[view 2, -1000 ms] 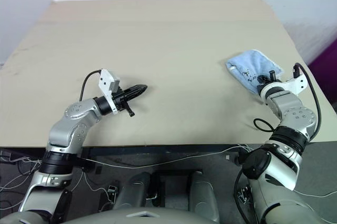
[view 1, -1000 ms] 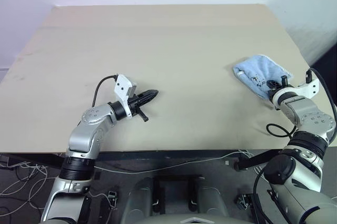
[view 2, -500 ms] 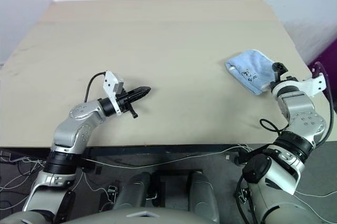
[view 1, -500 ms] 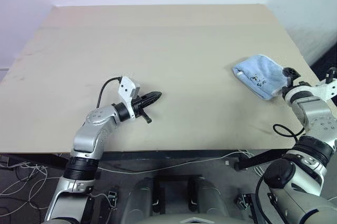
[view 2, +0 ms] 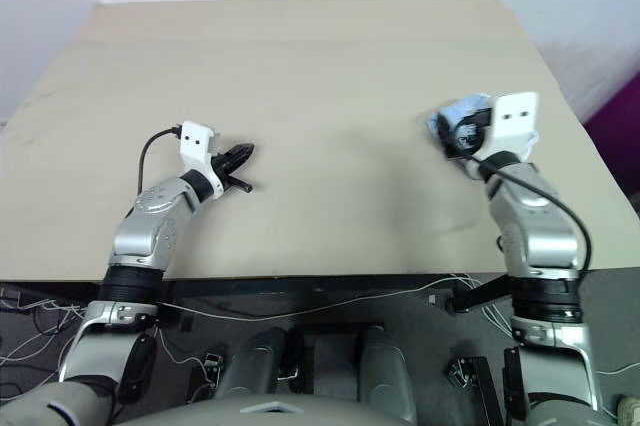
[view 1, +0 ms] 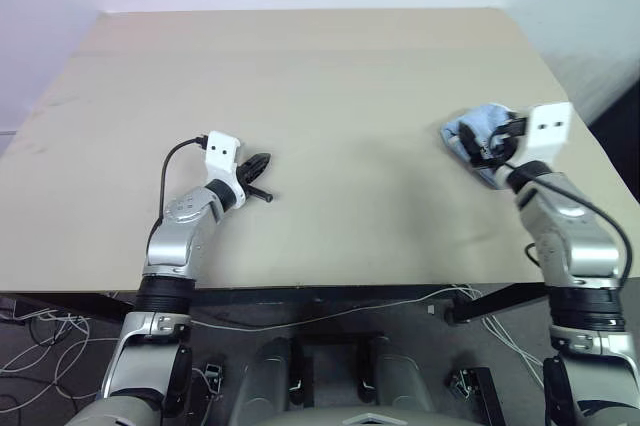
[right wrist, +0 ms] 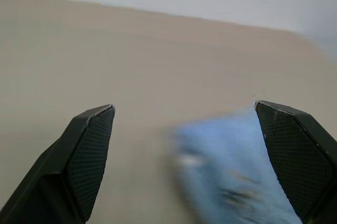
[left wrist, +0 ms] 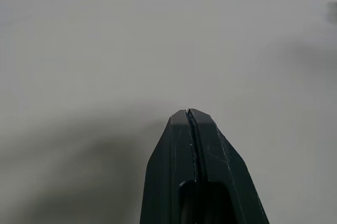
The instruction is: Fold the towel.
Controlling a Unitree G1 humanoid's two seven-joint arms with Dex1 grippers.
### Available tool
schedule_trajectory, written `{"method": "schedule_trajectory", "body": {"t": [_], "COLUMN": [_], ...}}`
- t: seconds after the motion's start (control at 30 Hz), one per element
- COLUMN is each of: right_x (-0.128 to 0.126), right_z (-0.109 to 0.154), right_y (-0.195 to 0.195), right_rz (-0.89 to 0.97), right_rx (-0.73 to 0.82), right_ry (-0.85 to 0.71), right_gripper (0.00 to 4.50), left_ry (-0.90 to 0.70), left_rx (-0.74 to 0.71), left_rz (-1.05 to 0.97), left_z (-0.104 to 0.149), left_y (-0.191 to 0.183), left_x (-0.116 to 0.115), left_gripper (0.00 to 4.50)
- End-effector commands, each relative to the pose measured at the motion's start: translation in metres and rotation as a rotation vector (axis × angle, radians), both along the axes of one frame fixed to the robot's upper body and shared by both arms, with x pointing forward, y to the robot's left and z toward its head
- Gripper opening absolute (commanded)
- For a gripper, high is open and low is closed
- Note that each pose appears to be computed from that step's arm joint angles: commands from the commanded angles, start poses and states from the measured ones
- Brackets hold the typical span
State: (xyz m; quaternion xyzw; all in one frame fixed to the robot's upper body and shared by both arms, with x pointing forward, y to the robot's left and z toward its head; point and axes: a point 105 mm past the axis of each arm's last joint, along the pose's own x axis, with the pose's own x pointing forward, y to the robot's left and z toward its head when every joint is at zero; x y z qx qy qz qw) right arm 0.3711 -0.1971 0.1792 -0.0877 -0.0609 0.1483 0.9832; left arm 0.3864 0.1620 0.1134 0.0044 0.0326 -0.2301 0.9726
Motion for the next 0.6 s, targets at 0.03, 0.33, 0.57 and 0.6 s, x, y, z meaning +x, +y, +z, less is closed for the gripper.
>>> {"method": "schedule_trajectory", "body": {"t": [0.03,0.33,0.57,0.6], "right_x": [-0.005,0.009,0.007,0.007], "right_z": [-0.002,-0.035,-0.043,-0.044], "right_y": [0.028,0.066,0.075,0.076], "right_rz": [0.114,0.198,0.221,0.22], "right_rx": [-0.057,-0.069,-0.057,-0.054], "right_ry": [-0.032,0.032,0.039,0.04], "right_gripper": [4.48,4.48,4.48,4.48], "left_ry": [-0.08,-0.08,-0.087,-0.086], "left_rx": [-0.015,-0.03,-0.016,-0.012], "left_rz": [-0.002,0.06,0.076,0.077], "left_z": [0.017,0.013,0.016,0.017], "left_y": [0.004,0.015,0.022,0.023], "left_x": [-0.005,-0.015,-0.016,-0.015], "left_gripper": [0.0,0.0,0.0,0.0]}}
